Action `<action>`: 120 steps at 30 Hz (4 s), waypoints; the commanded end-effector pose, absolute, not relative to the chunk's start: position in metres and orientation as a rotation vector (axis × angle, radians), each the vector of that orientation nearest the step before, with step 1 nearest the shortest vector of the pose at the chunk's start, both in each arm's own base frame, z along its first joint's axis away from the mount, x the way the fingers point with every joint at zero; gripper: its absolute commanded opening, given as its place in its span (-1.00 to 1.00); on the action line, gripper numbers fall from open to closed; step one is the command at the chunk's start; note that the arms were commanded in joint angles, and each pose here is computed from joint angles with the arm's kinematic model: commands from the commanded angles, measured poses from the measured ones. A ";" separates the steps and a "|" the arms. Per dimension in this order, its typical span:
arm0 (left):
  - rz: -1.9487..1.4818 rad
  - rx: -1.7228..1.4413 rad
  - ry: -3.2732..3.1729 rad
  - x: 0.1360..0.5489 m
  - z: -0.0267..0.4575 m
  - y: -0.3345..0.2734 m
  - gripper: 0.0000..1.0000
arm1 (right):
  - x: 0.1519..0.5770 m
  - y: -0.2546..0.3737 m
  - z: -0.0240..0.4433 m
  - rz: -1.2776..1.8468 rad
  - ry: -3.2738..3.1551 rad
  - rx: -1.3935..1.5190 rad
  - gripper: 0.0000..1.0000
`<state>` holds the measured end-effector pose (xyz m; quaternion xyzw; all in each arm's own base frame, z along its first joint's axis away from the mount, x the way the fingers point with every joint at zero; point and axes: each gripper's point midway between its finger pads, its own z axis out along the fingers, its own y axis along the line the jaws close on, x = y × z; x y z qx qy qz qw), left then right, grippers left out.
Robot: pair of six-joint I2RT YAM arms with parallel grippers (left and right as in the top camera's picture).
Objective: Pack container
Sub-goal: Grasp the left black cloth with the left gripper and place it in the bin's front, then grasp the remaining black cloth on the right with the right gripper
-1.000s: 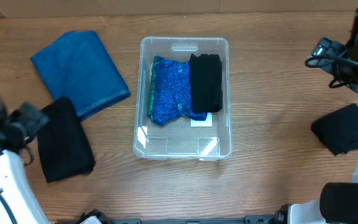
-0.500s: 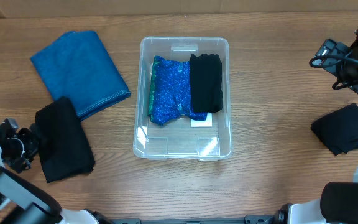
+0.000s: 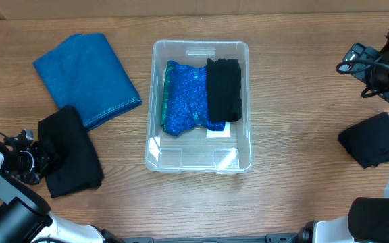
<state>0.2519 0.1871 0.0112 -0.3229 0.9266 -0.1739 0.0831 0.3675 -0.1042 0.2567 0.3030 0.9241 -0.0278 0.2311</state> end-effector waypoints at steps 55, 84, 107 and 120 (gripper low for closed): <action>-0.760 1.732 2.419 0.307 0.126 -0.212 -0.91 | 0.366 -0.107 0.261 -0.101 2.543 0.804 1.00; -0.208 -0.412 2.527 0.452 0.306 0.057 1.00 | 0.245 -0.244 0.108 0.212 2.284 1.727 1.00; -0.197 -0.416 2.555 0.446 0.302 0.058 1.00 | 0.271 -0.212 -0.005 0.544 2.323 1.449 -0.92; -0.187 -0.420 2.559 0.445 0.301 0.059 1.00 | 0.401 -0.108 0.282 0.549 2.281 0.337 -0.93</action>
